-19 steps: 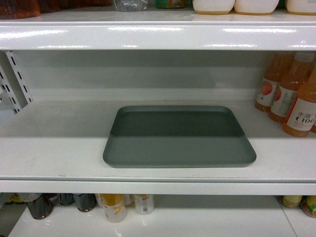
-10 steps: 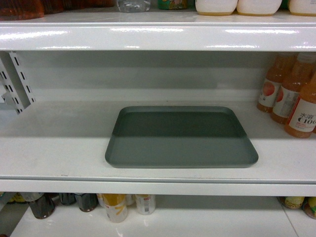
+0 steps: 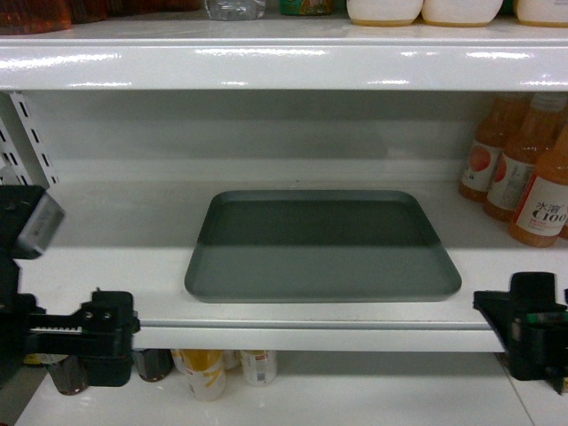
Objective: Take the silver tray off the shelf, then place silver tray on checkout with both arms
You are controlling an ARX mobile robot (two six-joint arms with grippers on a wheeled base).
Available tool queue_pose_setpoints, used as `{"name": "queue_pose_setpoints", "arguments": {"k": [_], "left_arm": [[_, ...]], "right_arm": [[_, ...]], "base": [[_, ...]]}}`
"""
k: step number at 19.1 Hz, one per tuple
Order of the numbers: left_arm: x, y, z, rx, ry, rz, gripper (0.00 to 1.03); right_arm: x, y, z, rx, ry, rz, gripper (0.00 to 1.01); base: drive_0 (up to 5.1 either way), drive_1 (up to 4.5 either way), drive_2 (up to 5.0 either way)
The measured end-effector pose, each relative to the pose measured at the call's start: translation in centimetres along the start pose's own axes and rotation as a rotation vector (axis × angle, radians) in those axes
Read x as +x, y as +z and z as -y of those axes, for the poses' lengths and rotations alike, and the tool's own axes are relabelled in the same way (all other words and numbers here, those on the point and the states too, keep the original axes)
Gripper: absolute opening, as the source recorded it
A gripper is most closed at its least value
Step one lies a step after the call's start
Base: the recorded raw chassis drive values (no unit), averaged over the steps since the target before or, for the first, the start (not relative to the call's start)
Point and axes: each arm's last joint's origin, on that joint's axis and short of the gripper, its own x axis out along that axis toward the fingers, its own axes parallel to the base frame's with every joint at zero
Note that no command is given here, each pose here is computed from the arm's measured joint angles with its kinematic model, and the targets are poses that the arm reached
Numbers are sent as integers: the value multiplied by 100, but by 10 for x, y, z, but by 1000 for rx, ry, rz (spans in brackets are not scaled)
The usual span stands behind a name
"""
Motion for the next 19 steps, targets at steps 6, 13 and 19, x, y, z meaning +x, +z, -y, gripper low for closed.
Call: {"name": "queue_pose_setpoints", "arguments": {"k": [6,13,19], "left_arm": [[31,8,4,1,5,-42,98],[93,42,23,16,-6,-39,98],[150,58,35,25,30,-120,98]], "right_arm": [[35,4,3,67,-10,-51,98],[106,20,16,129,-105,-65,98],[188,44,27,126,-174,-161,98]], "base": [[0,0,0],[0,0,0],[0,0,0]]}}
